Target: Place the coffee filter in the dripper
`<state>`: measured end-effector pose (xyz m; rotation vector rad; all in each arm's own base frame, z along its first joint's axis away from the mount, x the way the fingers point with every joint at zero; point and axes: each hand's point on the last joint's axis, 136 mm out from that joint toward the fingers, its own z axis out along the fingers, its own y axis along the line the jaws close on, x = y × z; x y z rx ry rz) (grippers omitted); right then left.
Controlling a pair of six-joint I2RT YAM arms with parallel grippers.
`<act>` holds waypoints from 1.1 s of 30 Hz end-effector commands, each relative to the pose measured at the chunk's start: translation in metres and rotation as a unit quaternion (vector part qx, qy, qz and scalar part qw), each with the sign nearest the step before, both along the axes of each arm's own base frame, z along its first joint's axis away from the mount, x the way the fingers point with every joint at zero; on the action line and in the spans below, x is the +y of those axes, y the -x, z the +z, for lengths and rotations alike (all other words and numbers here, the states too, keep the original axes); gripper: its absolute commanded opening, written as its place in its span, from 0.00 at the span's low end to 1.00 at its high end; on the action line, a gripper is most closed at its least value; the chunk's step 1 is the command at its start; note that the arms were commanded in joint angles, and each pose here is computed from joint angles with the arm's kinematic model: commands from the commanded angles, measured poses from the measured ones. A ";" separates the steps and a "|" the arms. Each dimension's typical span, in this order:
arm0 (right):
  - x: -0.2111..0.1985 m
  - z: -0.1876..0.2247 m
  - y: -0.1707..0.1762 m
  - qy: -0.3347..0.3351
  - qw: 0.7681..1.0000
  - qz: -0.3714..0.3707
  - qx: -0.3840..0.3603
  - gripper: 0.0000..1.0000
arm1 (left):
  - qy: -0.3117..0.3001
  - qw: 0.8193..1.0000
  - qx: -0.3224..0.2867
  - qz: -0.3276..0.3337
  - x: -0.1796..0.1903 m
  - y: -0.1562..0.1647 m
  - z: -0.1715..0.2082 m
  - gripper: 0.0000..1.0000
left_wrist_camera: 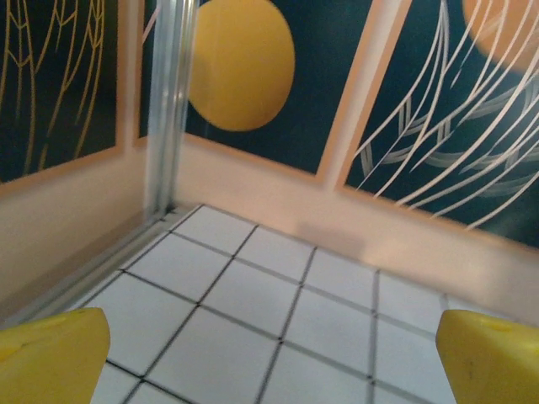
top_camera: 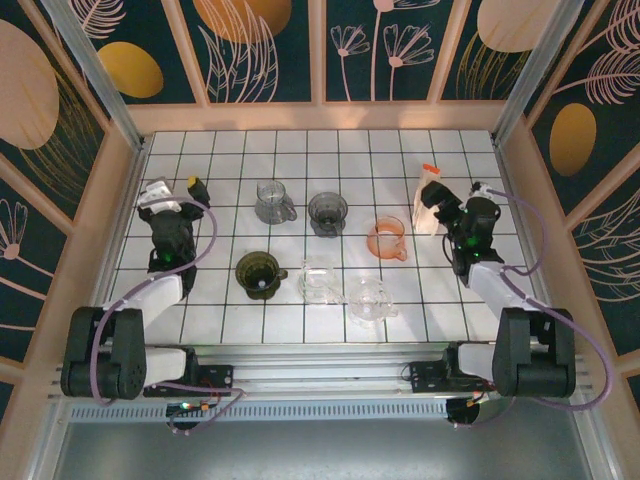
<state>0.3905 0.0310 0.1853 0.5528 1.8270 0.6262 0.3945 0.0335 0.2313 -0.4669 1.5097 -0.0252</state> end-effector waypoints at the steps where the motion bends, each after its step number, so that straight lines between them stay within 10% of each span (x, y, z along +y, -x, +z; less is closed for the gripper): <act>1: 0.028 0.029 0.008 0.020 0.998 0.046 -0.025 0.99 | 0.149 0.989 -0.002 0.024 0.007 -0.006 0.005 0.99; 5: 0.047 0.021 0.027 0.034 0.997 0.069 0.004 0.98 | 0.221 0.972 0.073 0.032 0.000 -0.016 0.008 0.99; 12: 0.068 0.002 0.073 0.042 0.991 0.109 0.069 0.89 | 0.296 0.949 -0.050 -0.094 -0.032 0.012 0.046 0.99; 33: 0.135 -0.062 0.190 0.024 0.938 0.221 0.266 0.86 | 0.358 0.873 0.036 -0.328 -0.122 0.032 0.051 0.99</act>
